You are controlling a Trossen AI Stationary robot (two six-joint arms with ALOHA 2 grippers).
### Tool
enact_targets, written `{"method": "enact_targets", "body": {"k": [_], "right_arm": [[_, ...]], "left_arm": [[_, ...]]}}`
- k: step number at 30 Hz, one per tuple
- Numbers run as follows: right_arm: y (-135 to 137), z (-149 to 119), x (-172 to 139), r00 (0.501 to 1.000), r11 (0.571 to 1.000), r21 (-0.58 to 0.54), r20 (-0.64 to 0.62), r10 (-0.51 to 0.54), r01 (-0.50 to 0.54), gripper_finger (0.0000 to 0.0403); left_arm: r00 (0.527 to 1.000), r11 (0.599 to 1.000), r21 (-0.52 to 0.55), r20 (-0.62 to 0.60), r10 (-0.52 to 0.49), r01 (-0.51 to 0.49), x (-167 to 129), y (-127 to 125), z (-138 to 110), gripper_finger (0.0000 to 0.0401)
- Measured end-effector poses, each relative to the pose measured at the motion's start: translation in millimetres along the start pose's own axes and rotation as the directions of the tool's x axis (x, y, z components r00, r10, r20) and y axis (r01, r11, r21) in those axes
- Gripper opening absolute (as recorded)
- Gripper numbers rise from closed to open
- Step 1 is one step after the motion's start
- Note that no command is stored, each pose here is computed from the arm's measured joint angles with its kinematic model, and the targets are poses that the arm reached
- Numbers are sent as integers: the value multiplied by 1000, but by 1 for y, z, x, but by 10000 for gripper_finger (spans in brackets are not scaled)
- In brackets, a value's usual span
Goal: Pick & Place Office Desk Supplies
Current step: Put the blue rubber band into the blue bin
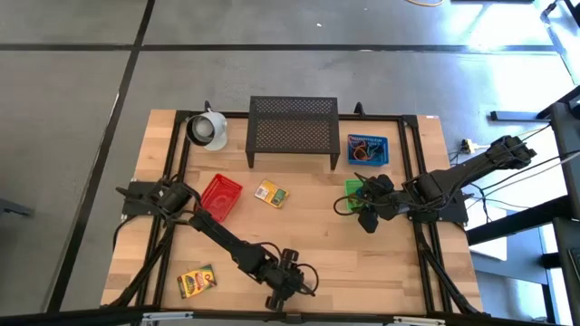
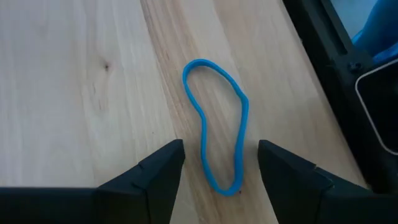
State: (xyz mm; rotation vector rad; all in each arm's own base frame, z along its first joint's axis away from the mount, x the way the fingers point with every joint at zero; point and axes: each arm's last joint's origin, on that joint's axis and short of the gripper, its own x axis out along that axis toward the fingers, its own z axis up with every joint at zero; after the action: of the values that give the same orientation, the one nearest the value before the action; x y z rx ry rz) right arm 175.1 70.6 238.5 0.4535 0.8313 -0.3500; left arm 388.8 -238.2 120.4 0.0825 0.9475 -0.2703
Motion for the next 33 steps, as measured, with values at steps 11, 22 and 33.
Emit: {"method": "enact_targets", "body": {"k": [11,22,33], "right_arm": [[0,0,0,1000,1000,0,0,0,0,213],[0,0,0,1000,1000,1,-5,7,-7,213],[4,2,0,999,999,2,7,53,-53,213]], "left_arm": [[996,999,50,-83,-16,20,6,5,-8,71],[999,1000,11,-36,-13,13,-3,15,10,2],[968,977,-74,143,207,-198,-50,47,48,2]]}}
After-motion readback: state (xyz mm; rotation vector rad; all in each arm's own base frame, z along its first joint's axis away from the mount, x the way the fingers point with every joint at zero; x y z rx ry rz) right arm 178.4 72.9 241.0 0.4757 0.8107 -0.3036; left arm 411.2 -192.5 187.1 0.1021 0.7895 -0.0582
